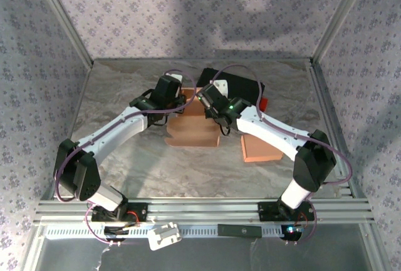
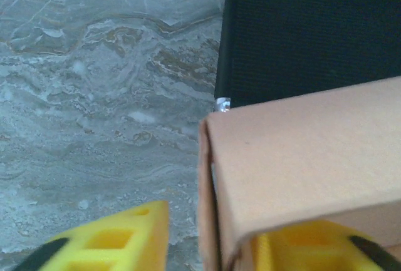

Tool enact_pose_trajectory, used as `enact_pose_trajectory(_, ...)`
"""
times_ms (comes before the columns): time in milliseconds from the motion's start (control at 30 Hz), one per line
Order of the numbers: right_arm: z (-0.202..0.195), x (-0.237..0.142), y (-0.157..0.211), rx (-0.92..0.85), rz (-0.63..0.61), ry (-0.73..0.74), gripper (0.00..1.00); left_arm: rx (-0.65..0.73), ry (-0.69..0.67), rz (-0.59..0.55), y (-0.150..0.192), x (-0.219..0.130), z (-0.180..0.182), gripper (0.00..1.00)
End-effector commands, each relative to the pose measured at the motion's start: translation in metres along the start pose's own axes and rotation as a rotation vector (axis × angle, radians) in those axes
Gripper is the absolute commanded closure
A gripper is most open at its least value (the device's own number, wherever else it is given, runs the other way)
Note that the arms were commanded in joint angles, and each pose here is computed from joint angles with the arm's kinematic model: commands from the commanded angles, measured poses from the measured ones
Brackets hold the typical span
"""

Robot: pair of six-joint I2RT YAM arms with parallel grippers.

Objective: Fold the paper box

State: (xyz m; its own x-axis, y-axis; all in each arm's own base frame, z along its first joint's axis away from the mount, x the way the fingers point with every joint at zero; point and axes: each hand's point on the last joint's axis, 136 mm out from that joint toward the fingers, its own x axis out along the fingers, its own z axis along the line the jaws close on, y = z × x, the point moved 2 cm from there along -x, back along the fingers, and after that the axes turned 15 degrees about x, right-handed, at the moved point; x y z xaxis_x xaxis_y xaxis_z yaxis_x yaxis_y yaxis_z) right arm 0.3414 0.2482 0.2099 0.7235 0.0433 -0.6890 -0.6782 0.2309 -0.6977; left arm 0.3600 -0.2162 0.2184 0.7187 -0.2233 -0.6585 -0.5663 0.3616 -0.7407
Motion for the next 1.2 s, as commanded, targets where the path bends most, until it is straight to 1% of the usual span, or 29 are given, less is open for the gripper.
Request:
enact_pose_trajectory(0, -0.005, -0.006, -0.004, 0.018, -0.002, 0.001, 1.00, -0.018, -0.037, -0.071, -0.016, -0.011, 0.008, 0.57)
enact_pose_trajectory(67, -0.005, -0.006, -0.003, 0.020, 0.002, 0.000, 1.00, -0.013, -0.037, -0.079, -0.020, -0.013, 0.009, 0.57)
enact_pose_trajectory(133, -0.004, -0.006, -0.004, 0.023, 0.001, -0.004, 1.00, -0.006, -0.032, -0.069, -0.021, -0.011, 0.010, 0.59)
enact_pose_trajectory(267, -0.002, -0.007, -0.004, 0.027, 0.006, -0.015, 1.00, 0.006, -0.032, -0.055, -0.019, -0.004, 0.009, 0.68)
enact_pose_trajectory(333, -0.002, -0.007, -0.004, 0.028, 0.007, -0.018, 1.00, 0.005, -0.029, -0.054, -0.020, -0.001, 0.009, 0.77)
enact_pose_trajectory(433, -0.002, -0.007, -0.003, 0.028, 0.009, -0.016, 1.00, 0.006, -0.050, -0.048, -0.019, 0.001, 0.011, 0.98)
enact_pose_trajectory(467, -0.003, -0.007, -0.004, 0.027, 0.009, -0.014, 1.00, 0.004, -0.061, -0.050, -0.019, 0.001, 0.012, 1.00)
enact_pose_trajectory(600, -0.003, -0.005, -0.002, 0.032, 0.013, -0.012, 1.00, 0.012, -0.123, -0.041, -0.015, -0.002, 0.014, 1.00)
enact_pose_trajectory(667, -0.003, -0.004, -0.002, 0.034, 0.012, -0.009, 1.00, 0.012, -0.129, -0.042, -0.014, -0.004, 0.012, 1.00)
enact_pose_trajectory(700, -0.003, -0.004, -0.001, 0.036, 0.014, -0.007, 1.00, 0.009, -0.128, -0.043, -0.014, -0.005, 0.011, 0.99)
enact_pose_trajectory(767, -0.004, -0.003, -0.001, 0.040, 0.013, -0.001, 1.00, -0.007, -0.134, -0.047, -0.015, -0.011, 0.011, 0.77)
enact_pose_trajectory(833, -0.005, -0.002, 0.000, 0.042, 0.013, 0.003, 1.00, -0.029, -0.130, -0.064, -0.018, -0.021, 0.009, 0.63)
enact_pose_trajectory(900, -0.007, 0.000, 0.002, 0.044, 0.014, 0.003, 1.00, -0.064, -0.119, -0.083, -0.022, -0.034, 0.008, 0.53)
enact_pose_trajectory(1000, -0.010, 0.004, 0.004, 0.084, 0.021, 0.004, 1.00, -0.135, -0.100, -0.103, -0.025, -0.055, 0.007, 0.43)
enact_pose_trajectory(1033, -0.010, 0.004, 0.004, 0.092, 0.020, 0.003, 1.00, -0.170, -0.090, -0.106, -0.024, -0.061, 0.007, 0.42)
enact_pose_trajectory(1100, -0.011, 0.006, 0.006, 0.106, 0.023, 0.005, 1.00, -0.232, -0.056, -0.126, -0.024, -0.073, 0.005, 0.43)
enact_pose_trajectory(1167, -0.012, 0.007, 0.006, 0.125, 0.021, 0.007, 1.00, -0.294, -0.027, -0.139, -0.020, -0.084, 0.003, 0.46)
